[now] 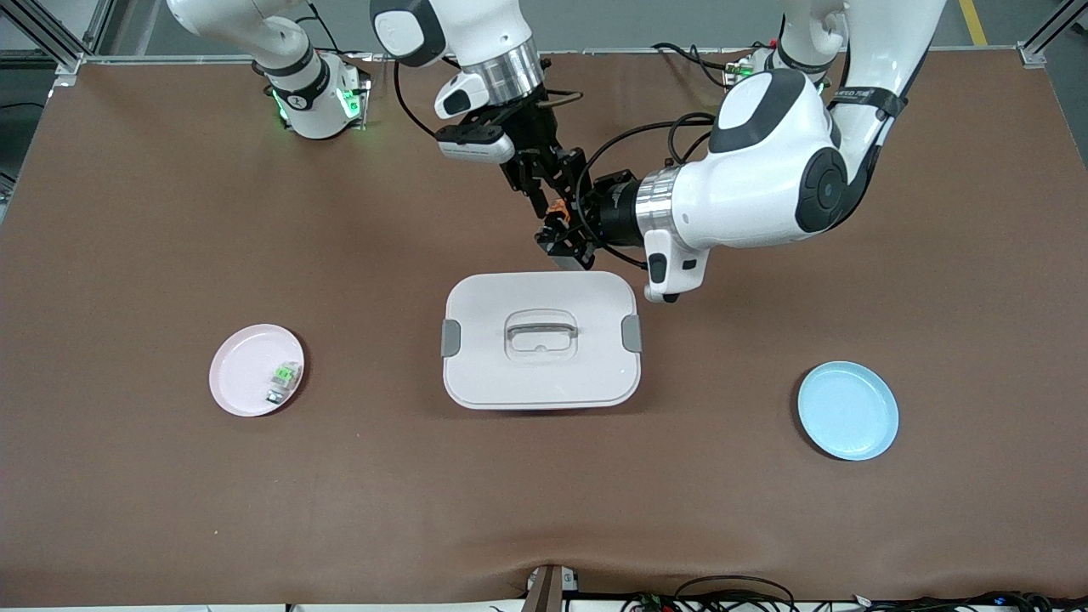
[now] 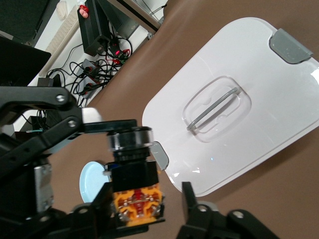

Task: Transfer orange switch to right arm and place
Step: 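Close the right gripper on the orange switch beside the left gripper, then open the left gripper and release the switch to the right gripper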

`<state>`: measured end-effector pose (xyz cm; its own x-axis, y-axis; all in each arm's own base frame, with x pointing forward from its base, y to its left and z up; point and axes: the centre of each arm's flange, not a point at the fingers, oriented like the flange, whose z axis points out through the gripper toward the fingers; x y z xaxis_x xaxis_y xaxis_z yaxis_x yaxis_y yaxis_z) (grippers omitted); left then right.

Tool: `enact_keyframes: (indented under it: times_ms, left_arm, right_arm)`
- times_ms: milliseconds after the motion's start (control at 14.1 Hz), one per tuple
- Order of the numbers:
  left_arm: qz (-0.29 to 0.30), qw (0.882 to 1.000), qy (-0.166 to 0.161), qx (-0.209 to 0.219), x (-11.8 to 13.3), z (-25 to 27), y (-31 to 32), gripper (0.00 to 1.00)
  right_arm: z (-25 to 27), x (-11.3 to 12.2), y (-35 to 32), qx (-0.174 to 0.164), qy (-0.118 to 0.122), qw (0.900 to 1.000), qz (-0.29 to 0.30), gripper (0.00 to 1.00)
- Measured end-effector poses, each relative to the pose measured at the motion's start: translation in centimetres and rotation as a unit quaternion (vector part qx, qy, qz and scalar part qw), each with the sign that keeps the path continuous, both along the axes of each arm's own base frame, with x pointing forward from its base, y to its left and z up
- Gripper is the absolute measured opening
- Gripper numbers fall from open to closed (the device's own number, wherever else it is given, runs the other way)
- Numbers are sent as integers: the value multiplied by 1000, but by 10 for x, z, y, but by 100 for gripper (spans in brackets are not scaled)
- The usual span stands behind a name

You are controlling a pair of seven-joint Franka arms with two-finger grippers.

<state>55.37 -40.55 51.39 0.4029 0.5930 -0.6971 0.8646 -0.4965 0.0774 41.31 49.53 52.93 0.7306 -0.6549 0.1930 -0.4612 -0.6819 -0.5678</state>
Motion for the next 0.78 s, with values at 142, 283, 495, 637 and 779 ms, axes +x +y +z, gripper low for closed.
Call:
enact_keyframes:
  times_ms: [142,283,495,637,779]
  left_arm:
    - [-1,1000,1,0,0,-2,-1,73]
    - [-1,1000,2,1,0,-3,-1,73]
    - [0,1000,2,1,0,-3,-1,73]
    - [0,1000,-1,1,1,-2,0,77]
    - [2,1000,-12,6,6,3,5,96]
  right_arm:
    - [0,0,1,1,0,1000,0,42]
    - [0,0,1,0,-1,1000,0,42]
    - [0,0,1,0,-2,1000,1,42]
    - [-1,0,1,-3,0,1000,0,42]
    - [-6,1,1,-7,5,1000,-2,42]
